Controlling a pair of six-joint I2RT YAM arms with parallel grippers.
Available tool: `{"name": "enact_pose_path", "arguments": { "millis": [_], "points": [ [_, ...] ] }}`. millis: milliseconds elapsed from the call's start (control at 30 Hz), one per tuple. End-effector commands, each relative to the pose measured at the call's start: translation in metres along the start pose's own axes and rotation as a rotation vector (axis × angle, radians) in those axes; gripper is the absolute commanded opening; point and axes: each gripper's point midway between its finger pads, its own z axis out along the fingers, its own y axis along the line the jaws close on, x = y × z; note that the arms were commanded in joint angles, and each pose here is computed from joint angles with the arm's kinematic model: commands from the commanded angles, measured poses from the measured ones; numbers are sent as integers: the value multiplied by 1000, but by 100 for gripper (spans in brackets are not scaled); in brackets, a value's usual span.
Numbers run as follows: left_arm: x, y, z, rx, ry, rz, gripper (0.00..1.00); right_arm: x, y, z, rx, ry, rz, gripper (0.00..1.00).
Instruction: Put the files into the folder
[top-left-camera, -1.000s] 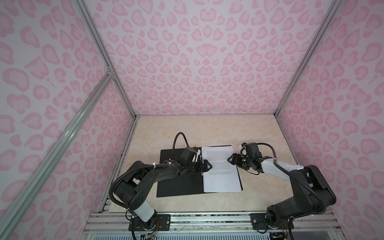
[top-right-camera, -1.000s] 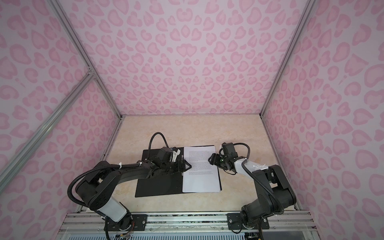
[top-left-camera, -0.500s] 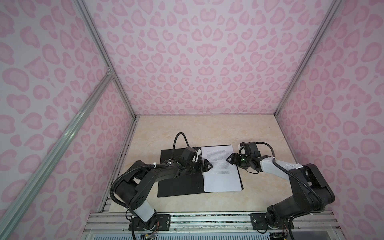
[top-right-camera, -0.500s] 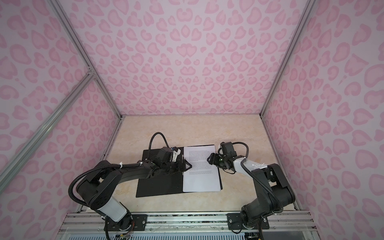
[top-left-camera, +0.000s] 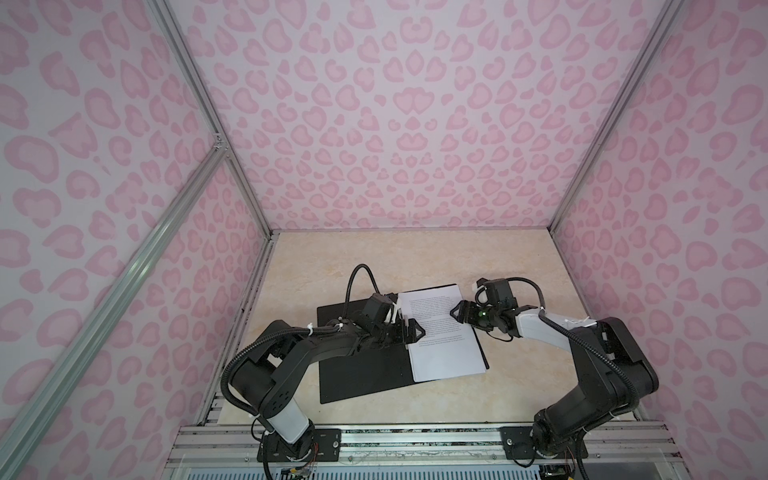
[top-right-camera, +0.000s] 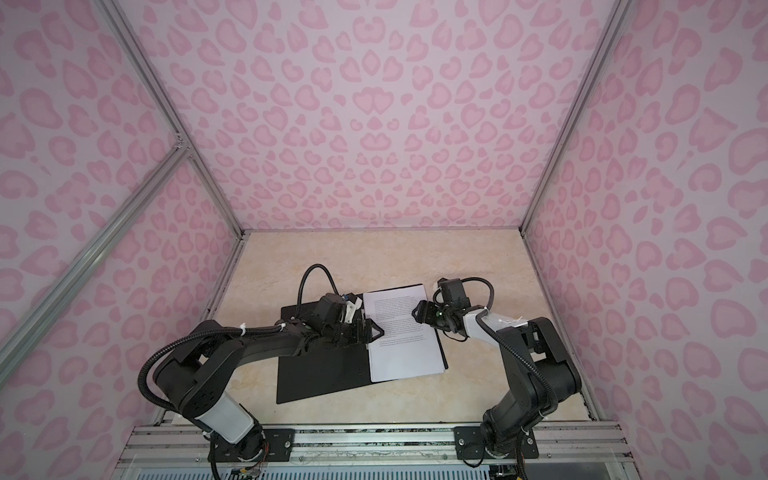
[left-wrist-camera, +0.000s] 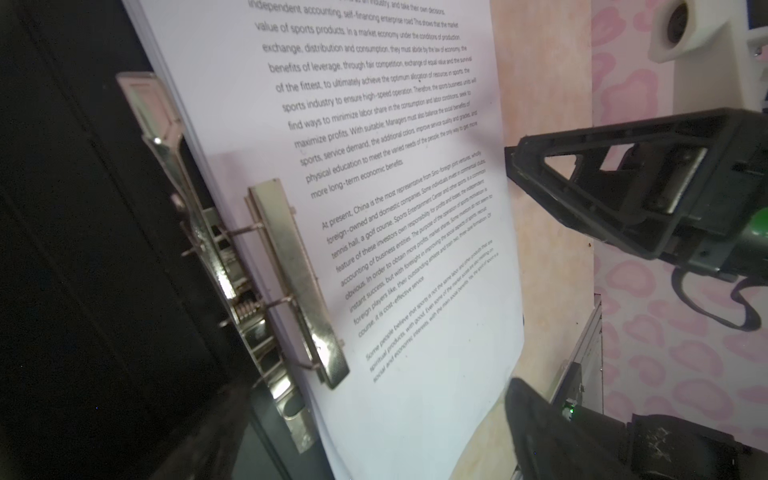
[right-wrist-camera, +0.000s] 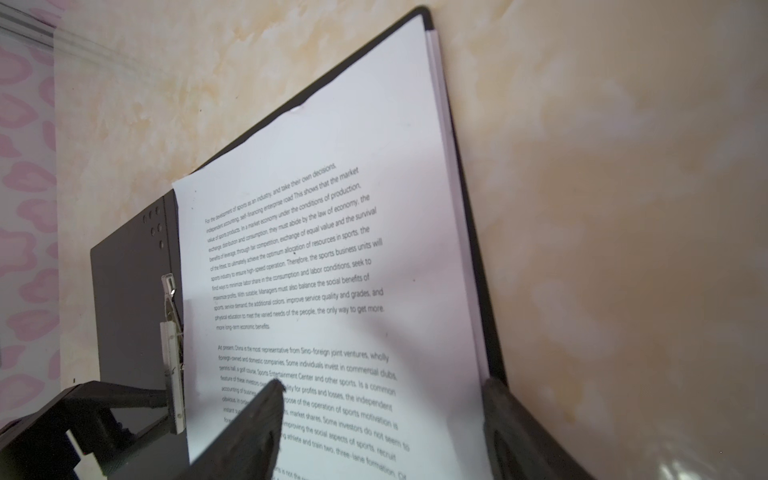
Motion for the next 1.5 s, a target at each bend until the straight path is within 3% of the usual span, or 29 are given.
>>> {"name": "enact_pose_path", "arguments": {
  "millis": [0, 700, 1167, 1333, 1467],
  "points": [
    [18, 25, 1, -97, 58, -49, 98, 13, -16, -1, 75, 57, 1, 77],
    [15, 30, 2, -106, 69, -56, 98, -5, -6, 17, 54, 97, -23, 80],
    [10, 19, -1, -72, 66, -57, 98, -8, 0, 9, 30, 73, -13, 81],
    [-4, -5, -25, -15, 16, -35, 98, -17, 5, 4, 36, 53, -39, 86],
    [-23, -19, -64, 36, -73, -43, 98, -31, 13, -11, 57, 10, -78, 89]
  ]
}}
